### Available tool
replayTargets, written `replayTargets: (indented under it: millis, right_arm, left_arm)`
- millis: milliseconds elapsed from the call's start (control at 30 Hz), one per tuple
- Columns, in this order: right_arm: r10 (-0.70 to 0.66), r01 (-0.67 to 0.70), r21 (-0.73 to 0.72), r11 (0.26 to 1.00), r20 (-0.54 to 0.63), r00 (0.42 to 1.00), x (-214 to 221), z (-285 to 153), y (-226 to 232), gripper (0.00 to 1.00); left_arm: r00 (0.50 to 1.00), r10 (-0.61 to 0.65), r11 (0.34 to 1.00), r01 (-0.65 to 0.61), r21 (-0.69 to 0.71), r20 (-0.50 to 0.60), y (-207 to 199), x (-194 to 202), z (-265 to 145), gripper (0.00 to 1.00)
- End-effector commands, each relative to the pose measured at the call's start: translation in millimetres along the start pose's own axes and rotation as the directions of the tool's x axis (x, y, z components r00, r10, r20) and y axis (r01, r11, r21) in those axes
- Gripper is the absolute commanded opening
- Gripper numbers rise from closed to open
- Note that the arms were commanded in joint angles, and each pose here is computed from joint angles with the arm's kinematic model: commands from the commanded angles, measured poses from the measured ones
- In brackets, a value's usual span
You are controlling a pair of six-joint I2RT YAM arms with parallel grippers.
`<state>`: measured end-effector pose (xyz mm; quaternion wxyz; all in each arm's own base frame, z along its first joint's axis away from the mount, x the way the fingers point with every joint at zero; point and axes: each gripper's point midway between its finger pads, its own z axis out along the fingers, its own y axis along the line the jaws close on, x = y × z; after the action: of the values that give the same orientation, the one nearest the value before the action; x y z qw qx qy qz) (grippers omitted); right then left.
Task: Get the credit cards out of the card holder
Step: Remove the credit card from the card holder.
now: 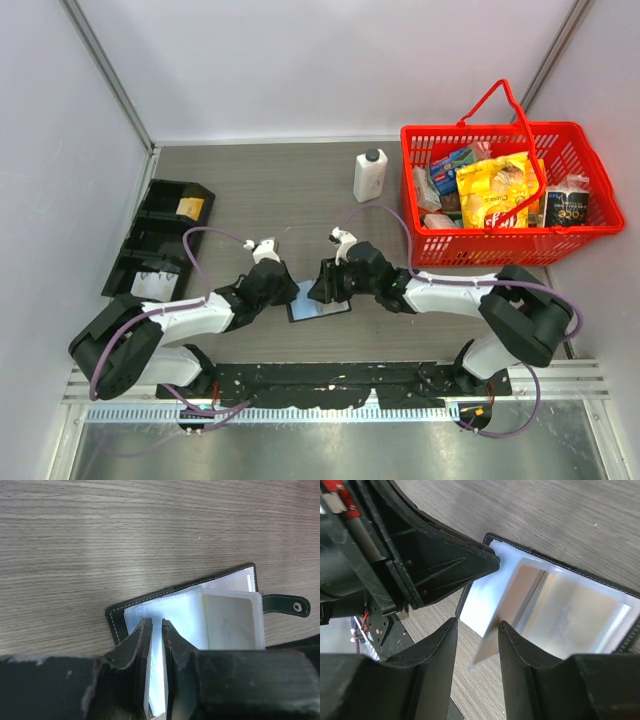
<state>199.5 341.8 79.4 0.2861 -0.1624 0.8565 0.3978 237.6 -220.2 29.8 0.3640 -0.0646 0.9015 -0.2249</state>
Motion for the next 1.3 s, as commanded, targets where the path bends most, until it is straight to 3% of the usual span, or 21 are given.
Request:
replayTargets:
  millis: [0,167,367,500,700,1267]
  right_arm:
    - [0.006,-0.004,-0.147,0.989,0.014,1.0,-12,14,34,0.43]
    - [-0.005,0.0,-0.148,0.989,-0.036,0.999,-5,24,36,0.47]
    - [-0.03,0.028,-0.107,0.994,-0.017,0.999,-13,21,30,0.53]
    - [0.049,-0.048,-0.038,0.998,0.023,0.999,-22,16,7,0.52]
    - [0.168,-0.166,-0.041,0.985,0.046,0.985,-21,10,-12,0.47]
    - [0.291,-0.289,-0.051,0.956,0.03,0.956,5,24,-35,0.35]
  left_arm:
    - [0.996,-0.029,1.0,0.028,0.01,0.082,0,-15,-9,0.18]
    - [0.977,-0.072,0.997,0.078,-0.02,0.199,13,-38,-36,0.24]
    - [0.965,-0.092,0.995,0.095,0.0,0.247,14,-51,-56,0.27]
    - [0.973,-0.1,0.993,0.084,0.085,0.208,-7,-48,-53,0.25]
    - [0.995,-0.056,0.986,0.043,0.159,0.08,-33,-29,-33,0.14]
    - [0.996,-0.082,0.995,0.083,0.05,-0.024,-14,0,-10,0.0]
